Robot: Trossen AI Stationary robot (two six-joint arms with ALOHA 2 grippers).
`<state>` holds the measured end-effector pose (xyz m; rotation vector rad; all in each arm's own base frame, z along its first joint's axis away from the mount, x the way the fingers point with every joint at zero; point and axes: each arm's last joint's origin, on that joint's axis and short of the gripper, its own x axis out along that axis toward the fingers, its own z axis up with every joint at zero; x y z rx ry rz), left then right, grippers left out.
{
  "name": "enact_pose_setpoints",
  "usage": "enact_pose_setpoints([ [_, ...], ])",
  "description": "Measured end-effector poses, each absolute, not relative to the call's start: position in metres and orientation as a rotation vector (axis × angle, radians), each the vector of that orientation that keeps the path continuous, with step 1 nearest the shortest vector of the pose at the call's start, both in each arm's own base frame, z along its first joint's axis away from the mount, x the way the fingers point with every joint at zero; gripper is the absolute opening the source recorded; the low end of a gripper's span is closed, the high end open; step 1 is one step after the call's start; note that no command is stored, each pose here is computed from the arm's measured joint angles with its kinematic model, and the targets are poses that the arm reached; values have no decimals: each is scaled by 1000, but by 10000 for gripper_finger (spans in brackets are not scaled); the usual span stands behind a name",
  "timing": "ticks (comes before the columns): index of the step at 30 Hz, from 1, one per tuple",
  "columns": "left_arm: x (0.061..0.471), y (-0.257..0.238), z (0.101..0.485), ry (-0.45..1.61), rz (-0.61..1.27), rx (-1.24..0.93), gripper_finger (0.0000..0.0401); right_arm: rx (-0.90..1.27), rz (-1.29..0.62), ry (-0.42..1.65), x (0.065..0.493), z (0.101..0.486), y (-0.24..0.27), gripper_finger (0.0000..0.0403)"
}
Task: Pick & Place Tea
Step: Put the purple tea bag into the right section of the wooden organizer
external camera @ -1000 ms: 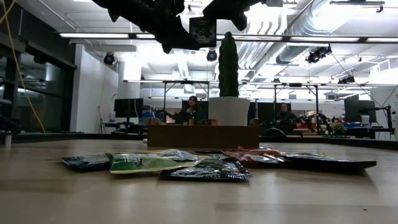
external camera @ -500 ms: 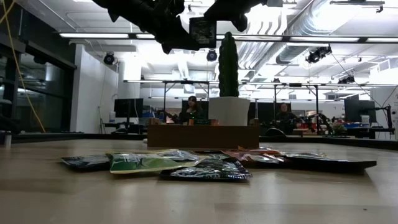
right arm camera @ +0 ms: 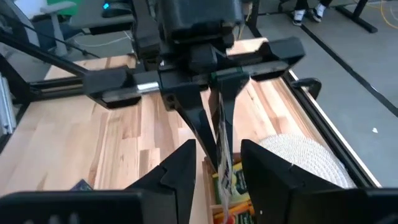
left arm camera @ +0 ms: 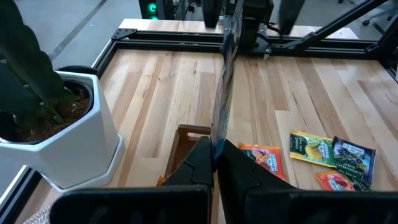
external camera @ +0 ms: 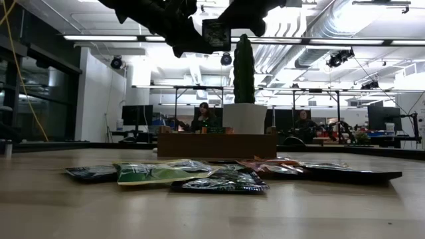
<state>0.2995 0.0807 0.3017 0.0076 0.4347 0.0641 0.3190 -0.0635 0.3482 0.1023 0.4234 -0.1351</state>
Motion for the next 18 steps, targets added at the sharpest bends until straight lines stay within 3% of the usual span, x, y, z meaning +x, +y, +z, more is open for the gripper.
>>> enact_pose_setpoints([
  [5, 299, 81, 302, 435, 64, 8, 0, 107, -136, 437, 324, 342, -65, 78],
  [10, 299, 81, 301, 442, 59, 7, 0, 98, -135, 394, 326, 346, -65, 12],
  [18, 299, 81, 301, 445, 63, 7, 9, 96, -178, 396, 325, 346, -66, 3],
])
